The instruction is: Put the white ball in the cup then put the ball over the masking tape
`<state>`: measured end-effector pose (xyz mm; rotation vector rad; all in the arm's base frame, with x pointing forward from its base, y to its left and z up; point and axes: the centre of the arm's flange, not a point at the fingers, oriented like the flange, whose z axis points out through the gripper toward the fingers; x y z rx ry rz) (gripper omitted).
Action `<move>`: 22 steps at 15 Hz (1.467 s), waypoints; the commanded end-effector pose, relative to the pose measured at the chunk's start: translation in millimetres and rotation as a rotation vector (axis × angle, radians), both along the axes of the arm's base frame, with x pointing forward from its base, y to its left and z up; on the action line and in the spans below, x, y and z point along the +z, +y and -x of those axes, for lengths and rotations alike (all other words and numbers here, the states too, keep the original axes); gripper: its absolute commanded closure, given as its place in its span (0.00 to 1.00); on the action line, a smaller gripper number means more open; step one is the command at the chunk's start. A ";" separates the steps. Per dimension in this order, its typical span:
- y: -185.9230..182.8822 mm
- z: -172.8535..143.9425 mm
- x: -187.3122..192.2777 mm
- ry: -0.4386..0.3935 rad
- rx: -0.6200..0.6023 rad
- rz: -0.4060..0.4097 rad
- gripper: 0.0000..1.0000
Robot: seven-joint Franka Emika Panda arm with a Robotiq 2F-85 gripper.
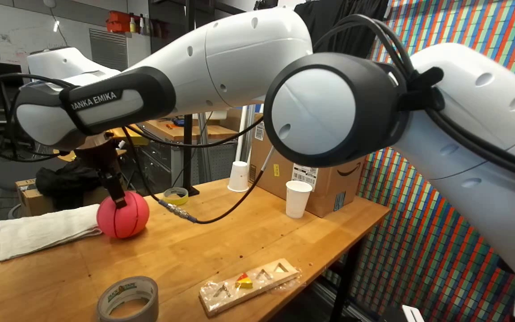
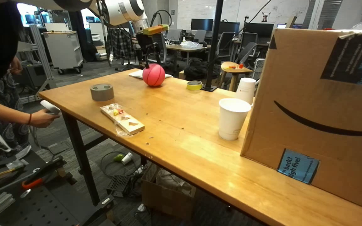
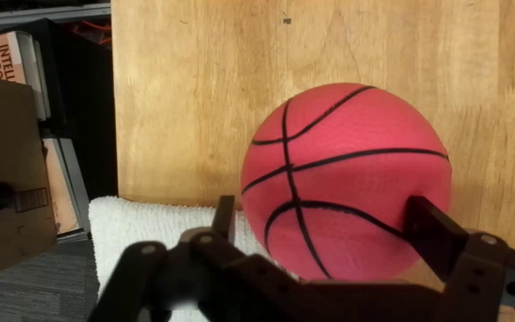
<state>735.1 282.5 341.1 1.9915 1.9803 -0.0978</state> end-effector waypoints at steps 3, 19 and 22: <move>2.3 -21.1 8.5 -0.008 -0.002 0.025 0.50; -18.7 1.4 71.5 -0.096 -0.031 0.033 0.67; -19.8 4.2 76.2 -0.104 -0.028 0.036 0.43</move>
